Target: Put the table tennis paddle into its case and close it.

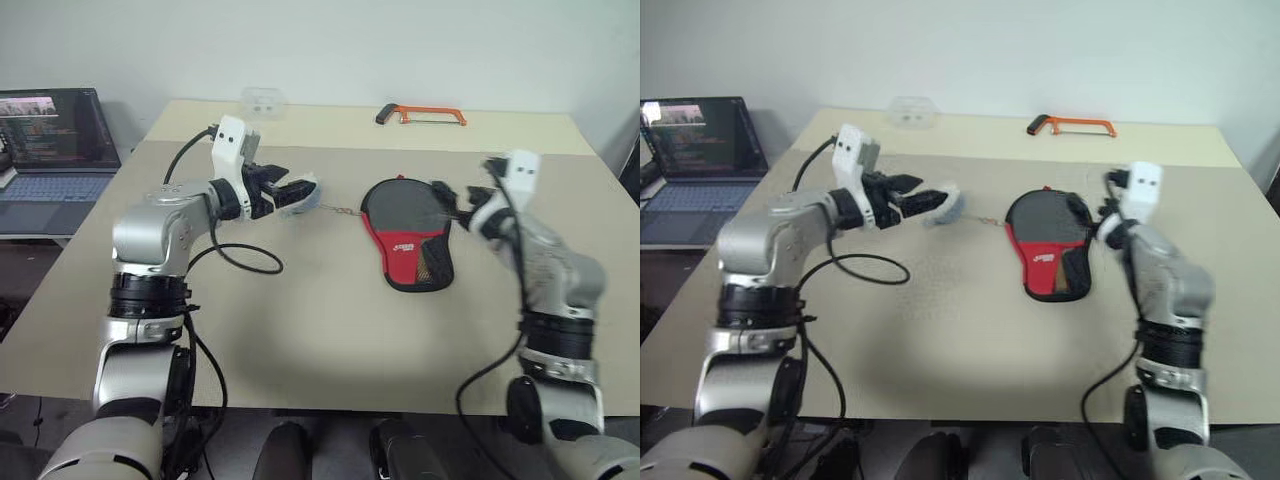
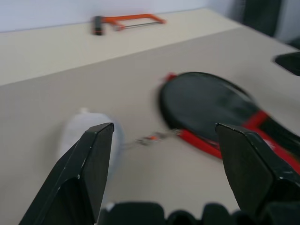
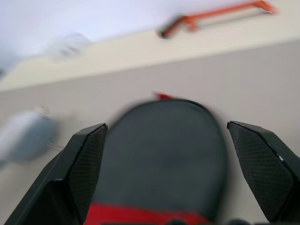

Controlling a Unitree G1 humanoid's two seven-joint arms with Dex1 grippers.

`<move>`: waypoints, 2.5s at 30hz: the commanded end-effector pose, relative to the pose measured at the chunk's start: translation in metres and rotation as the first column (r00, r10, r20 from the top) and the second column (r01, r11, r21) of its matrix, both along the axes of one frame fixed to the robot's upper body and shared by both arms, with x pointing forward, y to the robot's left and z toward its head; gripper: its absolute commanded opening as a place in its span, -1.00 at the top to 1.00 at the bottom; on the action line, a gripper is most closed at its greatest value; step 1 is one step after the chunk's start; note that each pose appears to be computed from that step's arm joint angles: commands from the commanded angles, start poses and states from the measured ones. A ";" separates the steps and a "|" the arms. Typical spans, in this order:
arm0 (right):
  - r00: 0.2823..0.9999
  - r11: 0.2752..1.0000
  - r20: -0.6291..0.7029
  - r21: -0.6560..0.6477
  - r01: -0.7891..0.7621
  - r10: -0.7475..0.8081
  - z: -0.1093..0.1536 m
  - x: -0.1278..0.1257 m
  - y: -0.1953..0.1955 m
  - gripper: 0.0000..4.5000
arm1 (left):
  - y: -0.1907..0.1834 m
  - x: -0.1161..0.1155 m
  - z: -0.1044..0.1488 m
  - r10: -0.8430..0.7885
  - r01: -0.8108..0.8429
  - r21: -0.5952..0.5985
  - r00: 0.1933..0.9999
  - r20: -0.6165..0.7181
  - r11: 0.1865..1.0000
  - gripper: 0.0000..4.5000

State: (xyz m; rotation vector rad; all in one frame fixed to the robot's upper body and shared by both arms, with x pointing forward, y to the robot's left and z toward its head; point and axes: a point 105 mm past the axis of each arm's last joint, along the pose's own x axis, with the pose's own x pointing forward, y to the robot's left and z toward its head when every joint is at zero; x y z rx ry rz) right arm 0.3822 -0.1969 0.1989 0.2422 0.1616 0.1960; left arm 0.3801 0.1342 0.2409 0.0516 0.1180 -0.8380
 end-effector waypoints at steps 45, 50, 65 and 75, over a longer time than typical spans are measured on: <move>0.903 0.928 -0.346 0.348 -0.130 0.256 -0.062 -0.047 0.051 -1.00 | -0.018 -0.039 -0.028 -0.295 0.303 0.131 0.952 -0.077 0.944 -0.66; 0.891 0.935 -0.388 0.340 -0.097 0.234 -0.075 -0.051 0.046 -1.00 | -0.019 -0.037 -0.028 -0.291 0.299 0.134 0.954 -0.076 0.945 -0.66; 0.893 0.945 -0.401 0.321 -0.072 0.204 -0.077 -0.050 0.041 0.99 | -0.019 -0.034 -0.028 -0.291 0.298 0.140 0.954 -0.070 0.944 -0.68; 0.890 0.948 -0.408 0.311 -0.073 0.202 -0.080 -0.050 0.040 1.00 | -0.019 -0.033 -0.028 -0.287 0.294 0.142 0.956 -0.064 0.945 -0.68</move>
